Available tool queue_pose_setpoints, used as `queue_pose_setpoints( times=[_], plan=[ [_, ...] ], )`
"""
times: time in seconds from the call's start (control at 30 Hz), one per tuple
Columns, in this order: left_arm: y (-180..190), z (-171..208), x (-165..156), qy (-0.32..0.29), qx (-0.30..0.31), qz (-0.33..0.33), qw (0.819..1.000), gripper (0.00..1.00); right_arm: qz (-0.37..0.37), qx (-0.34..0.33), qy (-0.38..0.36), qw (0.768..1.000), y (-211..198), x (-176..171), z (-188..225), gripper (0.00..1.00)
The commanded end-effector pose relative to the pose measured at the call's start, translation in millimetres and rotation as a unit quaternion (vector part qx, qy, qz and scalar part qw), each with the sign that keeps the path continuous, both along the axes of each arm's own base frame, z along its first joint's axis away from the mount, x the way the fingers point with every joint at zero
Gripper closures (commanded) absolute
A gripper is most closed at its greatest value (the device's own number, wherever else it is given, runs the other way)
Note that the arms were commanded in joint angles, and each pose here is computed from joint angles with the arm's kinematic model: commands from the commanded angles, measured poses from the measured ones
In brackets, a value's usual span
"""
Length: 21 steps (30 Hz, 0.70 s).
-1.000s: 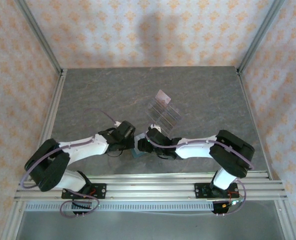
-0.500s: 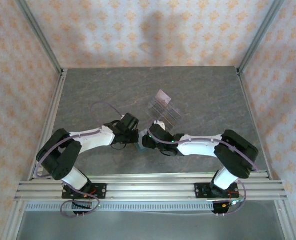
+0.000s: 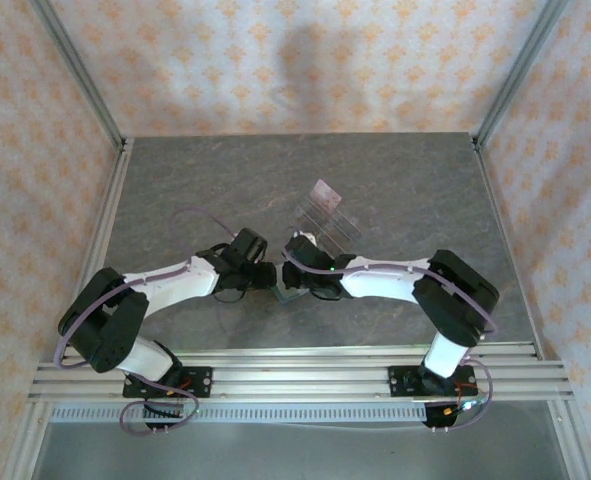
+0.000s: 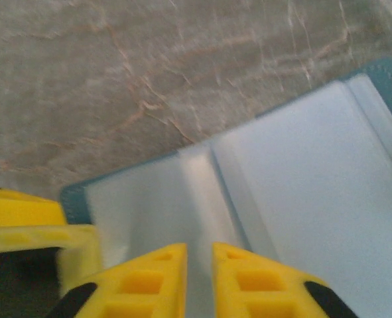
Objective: Put the credit cards into the card holder
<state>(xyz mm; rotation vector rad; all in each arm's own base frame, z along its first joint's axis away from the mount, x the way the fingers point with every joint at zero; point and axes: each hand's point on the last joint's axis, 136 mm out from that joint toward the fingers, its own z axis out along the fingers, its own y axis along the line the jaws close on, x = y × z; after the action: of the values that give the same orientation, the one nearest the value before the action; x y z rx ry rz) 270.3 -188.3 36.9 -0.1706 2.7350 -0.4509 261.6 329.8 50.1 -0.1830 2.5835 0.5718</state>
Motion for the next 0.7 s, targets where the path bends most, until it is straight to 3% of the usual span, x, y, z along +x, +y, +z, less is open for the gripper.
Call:
queue_pose_setpoints(
  times=[0.0,0.33,0.67],
  plan=[
    [6.6,6.5,-5.4,0.009,-0.013,0.015,1.000,0.47,0.002,-0.020,0.016,1.000,-5.9,-3.2,-11.6,0.86],
    [0.9,15.5,-3.3,0.023,-0.065,0.008,0.998,0.38,-0.001,0.018,0.067,0.998,12.4,-10.7,-33.0,0.87],
    [-4.1,-2.5,5.0,0.049,-0.048,0.005,0.998,0.50,-0.081,0.105,0.078,0.988,25.2,-0.3,-43.1,0.87]
  ],
)
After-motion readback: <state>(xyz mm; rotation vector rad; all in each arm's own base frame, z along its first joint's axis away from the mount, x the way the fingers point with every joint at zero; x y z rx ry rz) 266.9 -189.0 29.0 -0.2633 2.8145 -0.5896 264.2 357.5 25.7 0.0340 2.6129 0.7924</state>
